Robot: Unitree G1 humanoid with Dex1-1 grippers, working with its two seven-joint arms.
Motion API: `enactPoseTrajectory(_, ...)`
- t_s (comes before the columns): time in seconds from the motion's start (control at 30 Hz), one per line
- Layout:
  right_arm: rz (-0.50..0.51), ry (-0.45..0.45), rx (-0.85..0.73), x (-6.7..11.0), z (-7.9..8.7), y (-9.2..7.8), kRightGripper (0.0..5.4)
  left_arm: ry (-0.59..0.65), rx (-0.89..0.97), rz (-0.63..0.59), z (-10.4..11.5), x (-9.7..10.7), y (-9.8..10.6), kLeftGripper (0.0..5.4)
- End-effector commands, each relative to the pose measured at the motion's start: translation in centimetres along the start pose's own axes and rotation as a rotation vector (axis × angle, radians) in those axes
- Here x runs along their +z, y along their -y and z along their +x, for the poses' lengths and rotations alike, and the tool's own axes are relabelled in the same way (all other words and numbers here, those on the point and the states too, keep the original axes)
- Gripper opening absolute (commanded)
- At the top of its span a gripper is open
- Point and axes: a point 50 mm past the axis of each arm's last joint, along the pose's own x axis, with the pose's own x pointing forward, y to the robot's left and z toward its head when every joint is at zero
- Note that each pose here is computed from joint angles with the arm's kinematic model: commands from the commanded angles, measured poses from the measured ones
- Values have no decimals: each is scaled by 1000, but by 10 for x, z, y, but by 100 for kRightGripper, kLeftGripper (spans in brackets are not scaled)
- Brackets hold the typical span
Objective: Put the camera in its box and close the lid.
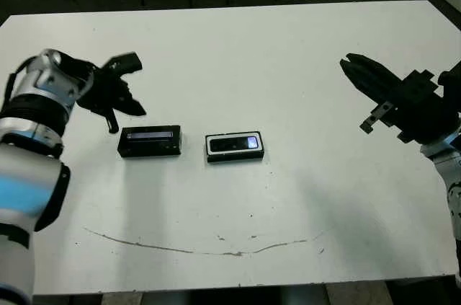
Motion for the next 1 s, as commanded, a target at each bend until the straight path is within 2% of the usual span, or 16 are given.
enactPoseTrajectory(0.03,16,-36,9,-7,-2,-2,2,-30,-14,38,3,-3,2,0)
enactPoseTrajectory(0.33,28,-47,26,-8,-2,-4,2,-134,-57,31,15,-16,9,0)
enactPoseTrajectory(0.53,43,-46,36,-9,-4,-5,2,-220,-104,-4,13,-25,12,0)
enactPoseTrajectory(0.73,50,-47,46,-12,-4,-4,2,-237,-216,-41,11,-31,22,0)
enactPoseTrajectory(0.9,46,-61,41,-11,-4,-4,2,-235,-250,10,10,-28,31,0)
enactPoseTrajectory(1.0,45,-61,46,-10,-4,-5,2,-240,-251,-1,8,-29,31,0)
